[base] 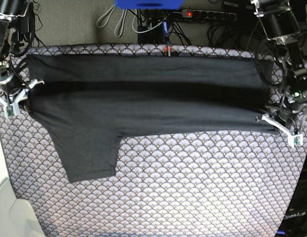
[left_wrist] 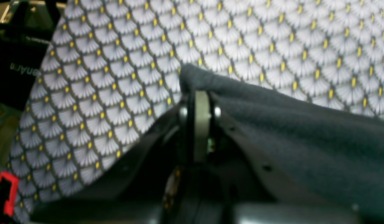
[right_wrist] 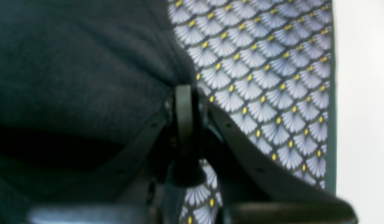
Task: Fold the T-shirt properly
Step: 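Lift the hem with both grippers and fold it toward the collar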
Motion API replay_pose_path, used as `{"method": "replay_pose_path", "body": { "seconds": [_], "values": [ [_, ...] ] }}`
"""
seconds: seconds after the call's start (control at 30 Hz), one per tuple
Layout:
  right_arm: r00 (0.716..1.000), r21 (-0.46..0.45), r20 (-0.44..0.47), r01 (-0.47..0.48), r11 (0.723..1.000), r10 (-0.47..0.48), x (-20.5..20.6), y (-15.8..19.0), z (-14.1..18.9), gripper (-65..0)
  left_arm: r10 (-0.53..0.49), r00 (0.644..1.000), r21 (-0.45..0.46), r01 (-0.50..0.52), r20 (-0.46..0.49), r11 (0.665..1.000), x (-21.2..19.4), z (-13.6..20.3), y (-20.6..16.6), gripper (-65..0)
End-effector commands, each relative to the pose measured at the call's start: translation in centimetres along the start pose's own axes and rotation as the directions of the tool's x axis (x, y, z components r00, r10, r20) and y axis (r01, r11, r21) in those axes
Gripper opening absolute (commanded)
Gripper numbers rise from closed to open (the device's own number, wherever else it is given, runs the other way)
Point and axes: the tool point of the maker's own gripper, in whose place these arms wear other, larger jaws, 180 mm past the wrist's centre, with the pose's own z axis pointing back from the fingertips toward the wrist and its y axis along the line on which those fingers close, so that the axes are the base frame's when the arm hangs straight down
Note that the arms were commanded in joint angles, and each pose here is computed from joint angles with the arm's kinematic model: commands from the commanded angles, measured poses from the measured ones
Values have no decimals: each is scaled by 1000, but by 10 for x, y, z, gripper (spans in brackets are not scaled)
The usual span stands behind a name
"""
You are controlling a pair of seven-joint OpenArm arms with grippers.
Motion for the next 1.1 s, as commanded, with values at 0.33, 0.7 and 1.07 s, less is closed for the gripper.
{"method": "replay_pose_path", "body": {
  "seconds": [0.33,0.7,1.07],
  "values": [
    [999,7,-38,-22,1000,22,-22,-2,17,-650,-58,998,25,58,21,998,-4,19,8,-646],
    [996,50,-36,-78,996,80,-20,-4,31,-650,-53,999,63,52,3,997,-12,25,29,-646],
    [994,65,-62,-81,995,85,-30,0,34,-650,-53,998,52,55,-28,997,-25,23,25,-646]
  ]
}}
